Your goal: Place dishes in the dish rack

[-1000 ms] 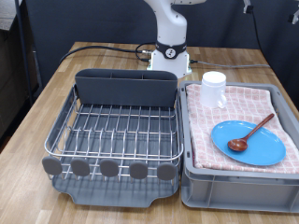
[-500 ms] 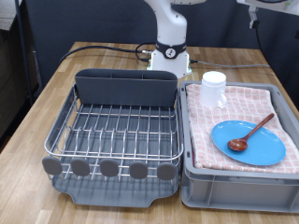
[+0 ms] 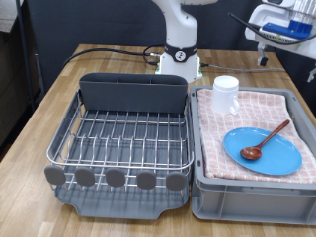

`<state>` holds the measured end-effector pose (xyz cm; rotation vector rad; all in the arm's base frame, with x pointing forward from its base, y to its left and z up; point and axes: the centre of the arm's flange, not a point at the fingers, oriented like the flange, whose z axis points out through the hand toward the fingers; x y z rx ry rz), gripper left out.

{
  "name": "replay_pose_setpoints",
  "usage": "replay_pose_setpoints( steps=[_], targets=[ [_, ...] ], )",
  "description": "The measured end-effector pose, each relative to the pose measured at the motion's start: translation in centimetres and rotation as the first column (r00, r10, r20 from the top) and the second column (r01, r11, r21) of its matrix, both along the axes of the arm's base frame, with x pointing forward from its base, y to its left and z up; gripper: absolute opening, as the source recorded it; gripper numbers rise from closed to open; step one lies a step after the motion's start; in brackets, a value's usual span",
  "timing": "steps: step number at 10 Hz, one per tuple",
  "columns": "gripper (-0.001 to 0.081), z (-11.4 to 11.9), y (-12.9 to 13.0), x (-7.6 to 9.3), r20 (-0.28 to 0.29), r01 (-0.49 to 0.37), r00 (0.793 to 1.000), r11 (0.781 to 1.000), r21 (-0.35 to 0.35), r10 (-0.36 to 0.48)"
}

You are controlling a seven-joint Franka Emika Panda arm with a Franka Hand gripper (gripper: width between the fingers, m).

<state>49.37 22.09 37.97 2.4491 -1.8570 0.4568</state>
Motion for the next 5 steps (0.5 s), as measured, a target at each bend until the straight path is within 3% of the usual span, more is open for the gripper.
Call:
replay_pose_setpoints(
  steps=[2, 3, 5],
  targets=[
    [0.0802, -3.3, -0.2, -0.4, 0.035, -0.003, 0.999, 1.000, 0.016, 0.002],
    [0.0802, -3.8, -0.2, -0.4, 0.060, -0.011, 0.998, 0.999, 0.036, 0.009],
    [0.0802, -3.9, -0.3, -0.4, 0.047, -0.005, 0.999, 1.000, 0.025, 0.004]
  ],
)
